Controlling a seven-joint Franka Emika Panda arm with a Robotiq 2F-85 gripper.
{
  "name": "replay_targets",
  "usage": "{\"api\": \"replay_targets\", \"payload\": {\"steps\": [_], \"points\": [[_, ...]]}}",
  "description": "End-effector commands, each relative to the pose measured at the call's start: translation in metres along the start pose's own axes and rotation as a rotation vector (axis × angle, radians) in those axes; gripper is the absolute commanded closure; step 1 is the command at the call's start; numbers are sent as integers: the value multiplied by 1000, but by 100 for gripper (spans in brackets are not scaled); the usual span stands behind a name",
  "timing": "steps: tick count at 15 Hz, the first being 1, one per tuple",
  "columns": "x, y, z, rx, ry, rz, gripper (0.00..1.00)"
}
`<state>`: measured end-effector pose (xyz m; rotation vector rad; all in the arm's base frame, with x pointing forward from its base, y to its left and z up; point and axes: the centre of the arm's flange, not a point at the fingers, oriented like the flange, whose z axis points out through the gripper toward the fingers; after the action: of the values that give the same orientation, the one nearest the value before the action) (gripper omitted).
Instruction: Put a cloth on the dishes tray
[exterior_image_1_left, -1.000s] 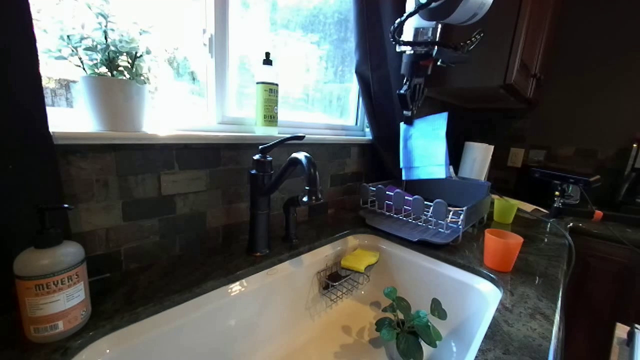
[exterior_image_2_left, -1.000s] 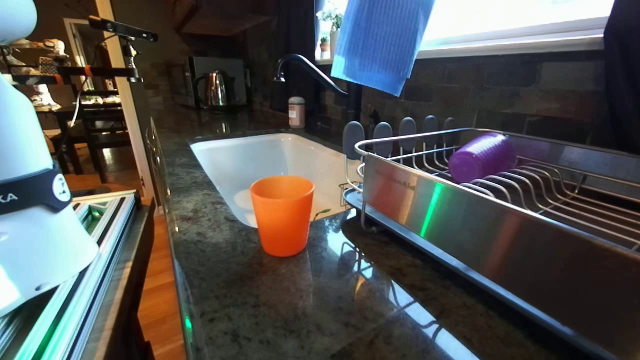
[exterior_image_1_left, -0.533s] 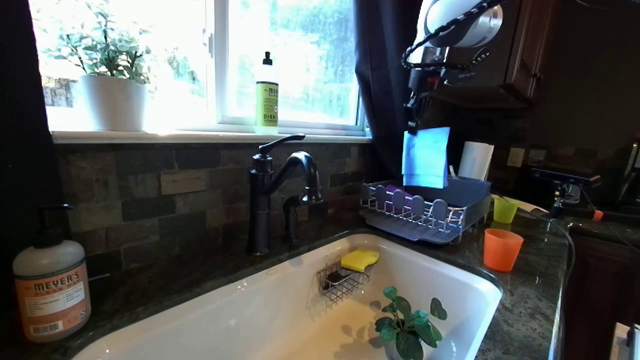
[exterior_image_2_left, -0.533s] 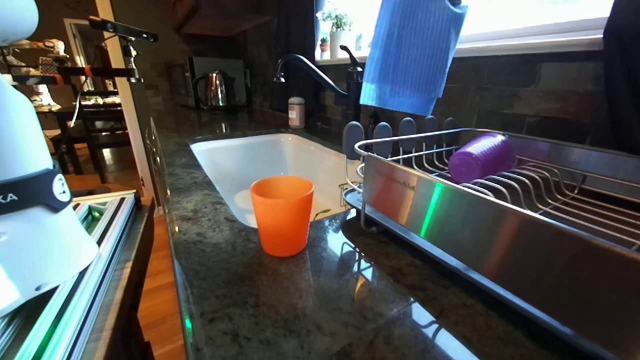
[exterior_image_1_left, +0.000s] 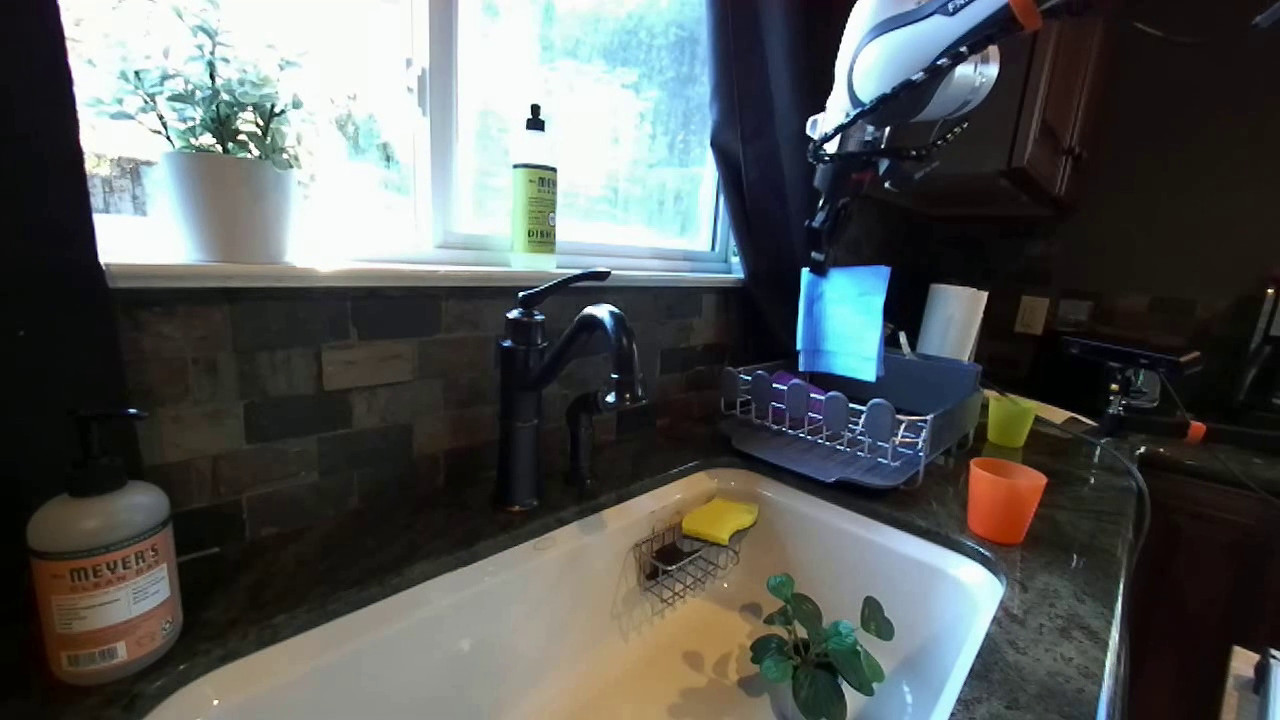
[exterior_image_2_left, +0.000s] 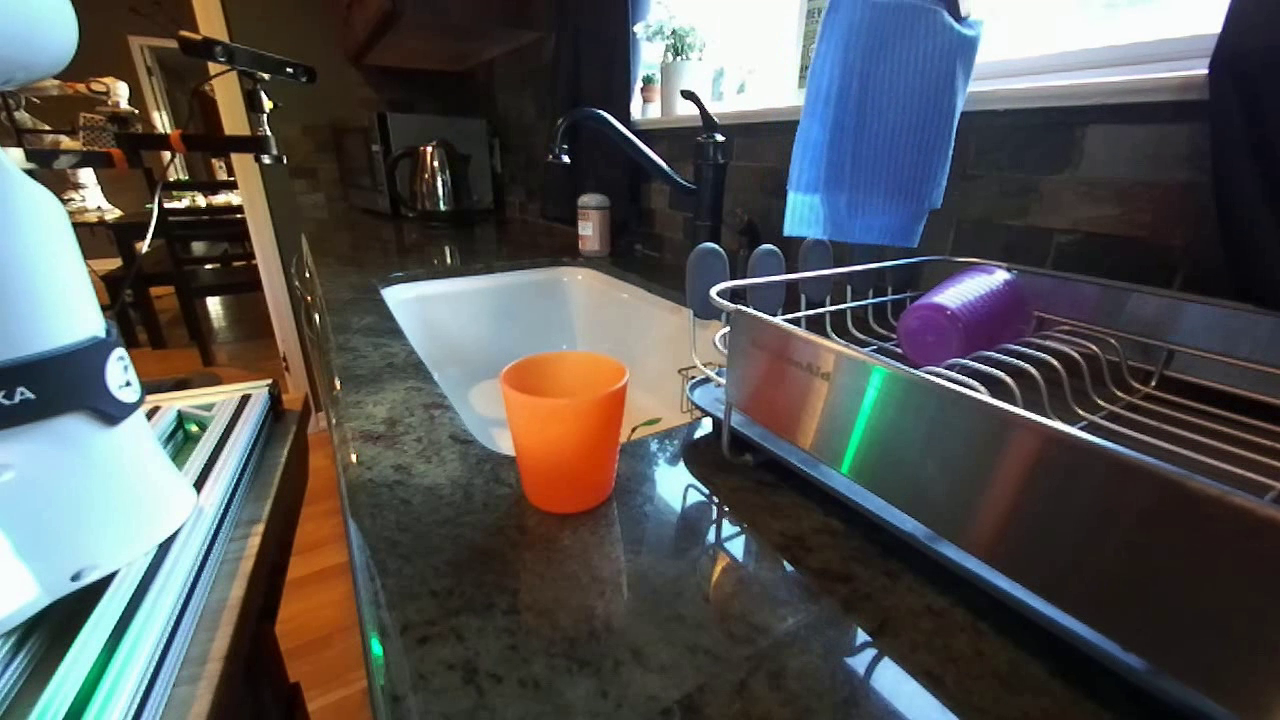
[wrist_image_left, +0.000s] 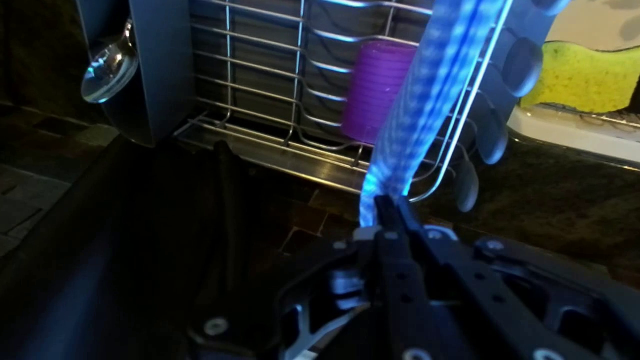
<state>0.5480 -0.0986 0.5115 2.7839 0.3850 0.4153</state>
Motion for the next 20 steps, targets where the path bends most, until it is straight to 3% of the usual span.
{"api": "replay_targets", "payload": {"steps": [1,5,10,20], "points": [[4,-14,21,-26,27,-57,100],[14,-31,34,-2,60,-74,100],[15,-55,46,36,43,-121,100],[16,-57,48,38,29,-106,100]]}}
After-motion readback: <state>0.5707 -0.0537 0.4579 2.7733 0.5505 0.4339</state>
